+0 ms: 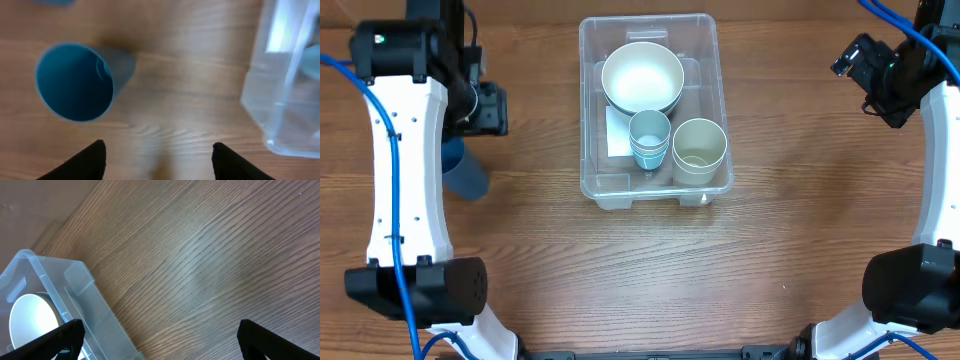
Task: Pack container
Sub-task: 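Move the left gripper to the teal tumbler and grasp it, then carry the teal tumbler over the bin's front left corner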
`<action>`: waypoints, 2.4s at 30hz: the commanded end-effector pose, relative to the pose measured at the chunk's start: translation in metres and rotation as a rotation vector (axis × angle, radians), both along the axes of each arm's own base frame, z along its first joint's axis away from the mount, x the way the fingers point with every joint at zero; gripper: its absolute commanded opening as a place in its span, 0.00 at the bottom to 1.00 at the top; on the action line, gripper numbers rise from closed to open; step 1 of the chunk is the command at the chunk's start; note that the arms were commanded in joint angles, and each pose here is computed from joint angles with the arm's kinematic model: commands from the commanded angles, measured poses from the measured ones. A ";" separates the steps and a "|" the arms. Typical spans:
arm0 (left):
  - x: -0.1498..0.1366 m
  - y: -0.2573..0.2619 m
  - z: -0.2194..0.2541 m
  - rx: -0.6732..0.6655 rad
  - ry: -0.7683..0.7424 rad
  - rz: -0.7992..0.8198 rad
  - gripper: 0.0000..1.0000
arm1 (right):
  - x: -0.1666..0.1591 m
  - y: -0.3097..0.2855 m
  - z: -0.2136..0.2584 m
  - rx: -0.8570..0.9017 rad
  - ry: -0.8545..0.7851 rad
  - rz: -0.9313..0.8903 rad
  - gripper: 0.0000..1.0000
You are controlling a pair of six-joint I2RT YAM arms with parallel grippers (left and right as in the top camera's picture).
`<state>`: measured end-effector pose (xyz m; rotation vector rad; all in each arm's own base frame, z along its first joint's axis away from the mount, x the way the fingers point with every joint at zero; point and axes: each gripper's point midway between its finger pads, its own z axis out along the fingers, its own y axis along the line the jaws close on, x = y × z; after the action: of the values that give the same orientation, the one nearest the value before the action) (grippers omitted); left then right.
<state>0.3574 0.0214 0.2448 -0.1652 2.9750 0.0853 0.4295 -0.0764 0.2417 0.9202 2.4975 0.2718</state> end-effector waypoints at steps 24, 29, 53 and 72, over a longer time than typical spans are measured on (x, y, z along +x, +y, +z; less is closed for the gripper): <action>0.015 0.059 -0.101 0.140 0.084 -0.028 0.65 | 0.001 -0.003 0.014 -0.016 -0.038 -0.007 1.00; 0.010 0.050 -0.129 0.091 0.105 -0.028 0.14 | 0.001 -0.003 0.014 -0.016 -0.038 -0.007 1.00; 0.028 -0.079 -0.024 -0.218 -0.083 -0.370 0.04 | 0.001 -0.003 0.014 -0.016 -0.038 -0.007 1.00; -0.011 -0.214 -0.002 -0.227 -0.109 -0.749 0.04 | 0.001 -0.003 0.014 -0.016 -0.038 -0.007 1.00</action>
<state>0.3524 -0.1637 0.2219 0.7611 2.8298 -0.2511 0.4295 -0.0764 0.2417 0.9202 2.4975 0.2718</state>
